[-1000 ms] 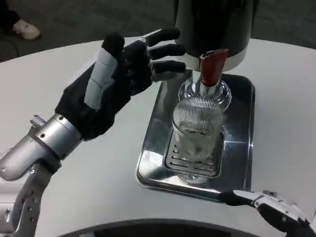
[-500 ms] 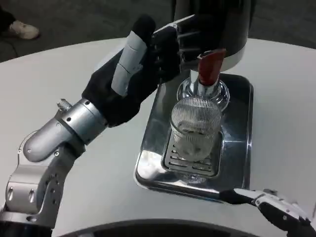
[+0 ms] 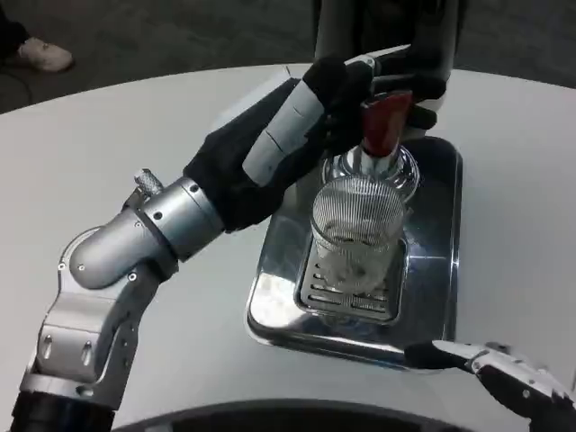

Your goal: Grasp the cup under the faucet to collect the drink, then remove the cup.

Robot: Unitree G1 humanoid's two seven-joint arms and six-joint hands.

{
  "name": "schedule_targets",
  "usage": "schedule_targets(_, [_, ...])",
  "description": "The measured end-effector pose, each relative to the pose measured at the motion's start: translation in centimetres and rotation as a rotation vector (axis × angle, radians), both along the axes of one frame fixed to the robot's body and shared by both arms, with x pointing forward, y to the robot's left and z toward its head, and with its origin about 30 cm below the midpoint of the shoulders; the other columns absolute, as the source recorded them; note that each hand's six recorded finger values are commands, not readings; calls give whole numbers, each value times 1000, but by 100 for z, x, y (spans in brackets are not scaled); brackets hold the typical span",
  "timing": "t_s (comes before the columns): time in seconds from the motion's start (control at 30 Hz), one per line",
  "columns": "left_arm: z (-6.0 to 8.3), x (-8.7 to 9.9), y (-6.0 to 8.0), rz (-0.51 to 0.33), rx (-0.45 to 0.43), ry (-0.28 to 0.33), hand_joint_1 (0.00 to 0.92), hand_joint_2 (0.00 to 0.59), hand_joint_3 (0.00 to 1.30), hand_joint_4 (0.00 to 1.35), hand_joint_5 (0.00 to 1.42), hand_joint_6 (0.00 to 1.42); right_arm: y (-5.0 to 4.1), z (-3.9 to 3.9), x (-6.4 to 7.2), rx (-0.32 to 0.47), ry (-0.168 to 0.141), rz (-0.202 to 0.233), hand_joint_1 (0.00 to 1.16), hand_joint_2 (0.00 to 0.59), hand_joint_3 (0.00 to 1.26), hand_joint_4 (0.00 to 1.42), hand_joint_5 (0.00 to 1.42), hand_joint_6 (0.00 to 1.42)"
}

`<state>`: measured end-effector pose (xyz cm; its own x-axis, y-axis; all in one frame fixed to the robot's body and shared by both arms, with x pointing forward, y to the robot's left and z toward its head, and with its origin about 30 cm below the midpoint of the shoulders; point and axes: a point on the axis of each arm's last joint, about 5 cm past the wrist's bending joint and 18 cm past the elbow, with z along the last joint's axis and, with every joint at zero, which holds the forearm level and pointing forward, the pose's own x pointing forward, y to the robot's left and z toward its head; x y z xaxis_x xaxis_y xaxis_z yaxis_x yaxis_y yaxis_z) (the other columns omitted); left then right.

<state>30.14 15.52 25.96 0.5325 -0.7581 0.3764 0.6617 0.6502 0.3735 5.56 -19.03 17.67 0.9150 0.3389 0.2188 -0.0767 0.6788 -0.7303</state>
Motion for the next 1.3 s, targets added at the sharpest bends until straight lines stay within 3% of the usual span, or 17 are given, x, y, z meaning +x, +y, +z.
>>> schedule_targets(0.53, [-12,5,9,7,22,-49,0,56,218,205,267,189,26,-8,4,19,-2,4,655,535,289,267,195,95])
schedule_targets(1.3, [-22,-2,-56,13,-17,-81,0,56,239,205,264,161,28,-9,4,20,-2,3,653,535,290,271,205,95])
